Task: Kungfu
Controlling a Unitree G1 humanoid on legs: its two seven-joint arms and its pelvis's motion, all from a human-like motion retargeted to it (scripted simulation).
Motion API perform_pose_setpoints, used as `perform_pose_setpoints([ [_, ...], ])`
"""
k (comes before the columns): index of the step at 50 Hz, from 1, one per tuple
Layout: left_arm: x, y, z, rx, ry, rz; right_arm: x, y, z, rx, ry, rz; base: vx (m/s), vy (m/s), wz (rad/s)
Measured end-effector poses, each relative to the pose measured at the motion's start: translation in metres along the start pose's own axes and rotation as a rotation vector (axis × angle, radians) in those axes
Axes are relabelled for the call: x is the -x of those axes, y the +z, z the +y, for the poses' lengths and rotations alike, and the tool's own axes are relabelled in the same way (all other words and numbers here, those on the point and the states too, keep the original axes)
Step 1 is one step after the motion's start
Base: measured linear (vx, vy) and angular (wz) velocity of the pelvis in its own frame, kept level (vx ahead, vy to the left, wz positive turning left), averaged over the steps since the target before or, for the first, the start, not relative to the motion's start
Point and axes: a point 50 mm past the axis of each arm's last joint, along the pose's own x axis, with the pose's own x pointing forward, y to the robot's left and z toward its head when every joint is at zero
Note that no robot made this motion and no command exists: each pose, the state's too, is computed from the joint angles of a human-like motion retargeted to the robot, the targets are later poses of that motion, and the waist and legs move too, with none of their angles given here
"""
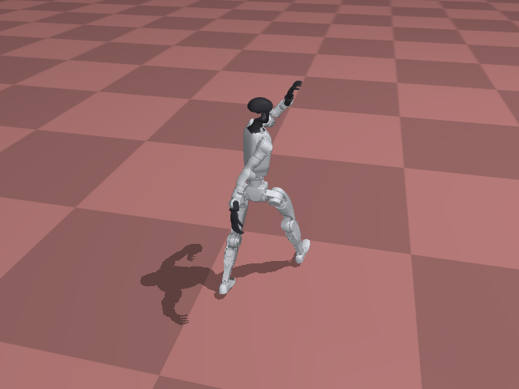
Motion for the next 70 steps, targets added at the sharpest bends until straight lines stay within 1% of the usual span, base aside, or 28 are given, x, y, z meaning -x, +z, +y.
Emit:
perform_pose_setpoints([
  [3, 0.005, -0.001, -0.005, -0.038, -0.018, 0.015, -0.016, 0.054, 0.043, -0.161, 0.201, -0.264, 0.47, -1.05, 1.22],
  [6, 0.012, -0.008, -0.014, -0.057, -0.017, 0.082, -0.014, 0.123, 0.095, -0.161, 0.521, -0.463, 0.25, -0.78, 1.64],
  [8, 0.022, -0.011, -0.026, -0.030, -0.043, 0.145, 0.004, 0.175, 0.125, -0.064, 0.762, -0.584, 0.14, -0.61, 2.83],
  [11, 0.047, 0.000, -0.057, 0.076, -0.110, 0.244, 0.050, 0.253, 0.156, 0.157, 1.024, -0.771, -0.02, -0.63, 3.22],
  [13, 0.072, 0.018, -0.083, 0.154, -0.136, 0.300, 0.086, 0.289, 0.184, 0.308, 1.179, -0.874, -0.39, -0.63, 2.87],
  [15, 0.103, 0.045, -0.111, 0.219, -0.152, 0.355, 0.122, 0.309, 0.226, 0.465, 1.359, -0.950, -0.59, -0.56, 2.56],
  [18, 0.174, 0.083, -0.153, 0.248, -0.296, 0.497, 0.169, 0.297, 0.317, 0.743, 1.696, -0.966, -0.71, -0.35, 1.72],
  [20, 0.244, 0.109, -0.170, 0.218, -0.474, 0.683, 0.195, 0.269, 0.390, 0.923, 1.909, -0.876, -0.62, -0.21, 0.97],
  [22, 0.316, 0.152, -0.170, 0.186, -0.669, 0.920, 0.196, 0.215, 0.457, 1.147, 2.016, -0.604, -0.42, 0.00, 0.71],
  [23, 0.343, 0.171, -0.163, 0.176, -0.763, 1.012, 0.191, 0.182, 0.479, 1.268, 2.017, -0.402, -0.33, 0.01, 0.64],
  [24, 0.362, 0.185, -0.155, 0.162, -0.836, 1.077, 0.188, 0.152, 0.491, 1.372, 1.999, -0.195, -0.28, -0.03, 0.59],
  [25, 0.378, 0.194, -0.146, 0.143, -0.900, 1.129, 0.186, 0.125, 0.496, 1.464, 1.961, 0.011, -0.25, -0.10, 0.53],
  [27, 0.390, 0.204, -0.134, 0.072, -0.897, 1.172, 0.189, 0.100, 0.500, 1.549, 1.919, 0.104, -0.22, -0.20, 0.40],
  [30, 0.396, 0.210, -0.122, -0.002, -0.820, 1.218, 0.207, 0.048, 0.510, 1.550, 1.989, -0.012, -0.17, -0.12, 0.11],
  [32, 0.404, 0.217, -0.112, -0.032, -0.828, 1.239, 0.209, 0.026, 0.504, 1.549, 2.043, 0.108, 0.02, 0.03, 0.01],
  [35, 0.413, 0.225, -0.102, -0.074, -0.863, 1.267, 0.203, 0.014, 0.494, 1.565, 2.051, 0.280, 0.07, 0.12, 0.10],
  [40, 0.415, 0.220, -0.102, -0.102, -0.903, 1.275, 0.198, 0.019, 0.496, 1.535, 2.021, 0.148, 0.06, 0.10, 0.09],
  [44, 0.411, 0.213, -0.107, -0.105, -0.897, 1.275, 0.190, 0.025, 0.495, 1.514, 1.976, 0.121, 0.09, 0.06, -0.08],
  [48, 0.411, 0.219, -0.110, -0.097, -0.901, 1.348, 0.184, 0.034, 0.494, 1.547, 1.933, 0.036, 0.20, 0.06, -0.15],
  [53, 0.419, 0.235, -0.102, -0.096, -0.906, 1.444, 0.185, 0.044, 0.495, 1.610, 1.930, -0.129, 0.28, 0.14, 0.04],
  [58, 0.427, 0.243, -0.088, -0.117, -0.891, 1.535, 0.205, 0.055, 0.501, 1.642, 1.998, -0.310, 0.32, 0.34, 0.69],
  [63, 0.440, 0.251, -0.067, -0.162, -0.828, 1.733, 0.233, 0.063, 0.505, 1.690, 2.098, -0.461, 0.41, 0.44, 0.91],
  [67, 0.453, 0.250, -0.038, -0.212, -0.742, 1.884, 0.264, 0.068, 0.506, 1.690, 2.223, -0.588, 0.61, 0.58, 0.53],
  [70, 0.462, 0.238, -0.010, -0.251, -0.689, 1.899, 0.290, 0.072, 0.504, 1.656, 2.320, -0.730, 0.70, 0.73, 0.88],
])
